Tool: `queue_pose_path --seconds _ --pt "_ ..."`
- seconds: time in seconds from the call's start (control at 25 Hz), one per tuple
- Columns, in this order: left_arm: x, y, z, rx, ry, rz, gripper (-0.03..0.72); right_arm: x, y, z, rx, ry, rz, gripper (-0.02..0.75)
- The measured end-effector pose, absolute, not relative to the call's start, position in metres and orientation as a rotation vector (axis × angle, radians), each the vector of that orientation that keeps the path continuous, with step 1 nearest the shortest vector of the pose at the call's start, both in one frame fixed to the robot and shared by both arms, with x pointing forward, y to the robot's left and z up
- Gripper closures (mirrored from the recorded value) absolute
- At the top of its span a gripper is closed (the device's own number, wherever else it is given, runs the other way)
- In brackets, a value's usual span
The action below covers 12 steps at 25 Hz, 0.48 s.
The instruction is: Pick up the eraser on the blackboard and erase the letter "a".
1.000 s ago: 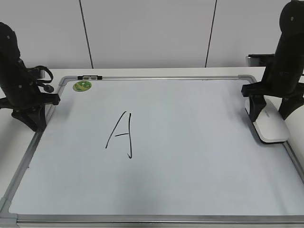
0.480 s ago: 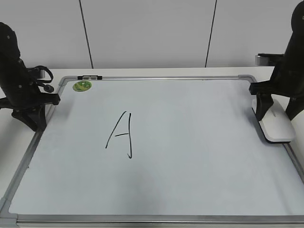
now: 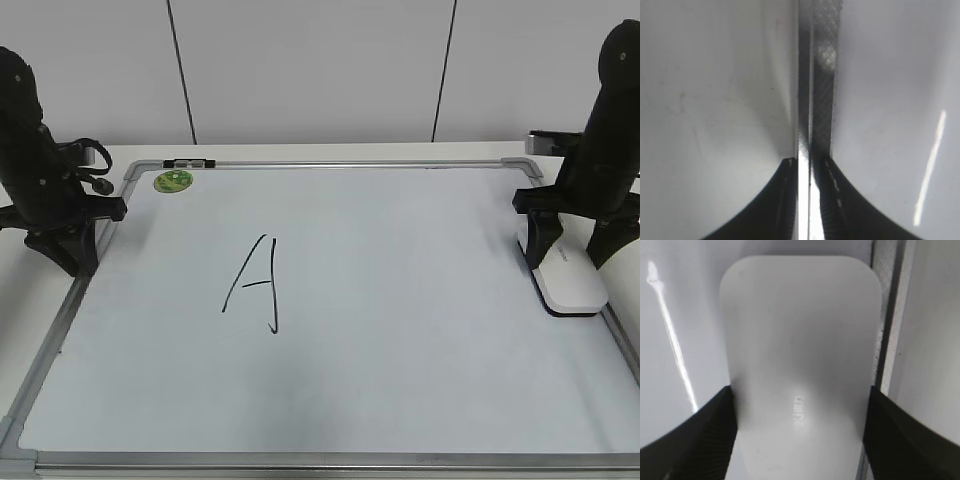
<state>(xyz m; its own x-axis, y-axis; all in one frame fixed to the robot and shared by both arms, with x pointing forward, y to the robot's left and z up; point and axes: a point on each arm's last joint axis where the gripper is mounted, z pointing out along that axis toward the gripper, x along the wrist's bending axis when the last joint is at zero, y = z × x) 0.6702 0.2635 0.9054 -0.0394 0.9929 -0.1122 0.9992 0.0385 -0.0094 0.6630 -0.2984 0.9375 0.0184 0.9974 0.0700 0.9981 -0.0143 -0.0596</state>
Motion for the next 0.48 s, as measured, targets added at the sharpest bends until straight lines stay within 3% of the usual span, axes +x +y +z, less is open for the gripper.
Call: queue_pose_path --seconds 0.36,0.48 --pt "0.6704 0.2635 0.9054 2.123 2.208 -0.128 0.570 0.6638 -0.2983 0.9370 -2.171 -2.139 -0.014 0.209" --pt "0.6704 0.2635 0.9054 2.123 2.208 -0.128 0.570 0.6638 -0.2984 0.9370 -2.172 -2.140 -0.012 0.156"
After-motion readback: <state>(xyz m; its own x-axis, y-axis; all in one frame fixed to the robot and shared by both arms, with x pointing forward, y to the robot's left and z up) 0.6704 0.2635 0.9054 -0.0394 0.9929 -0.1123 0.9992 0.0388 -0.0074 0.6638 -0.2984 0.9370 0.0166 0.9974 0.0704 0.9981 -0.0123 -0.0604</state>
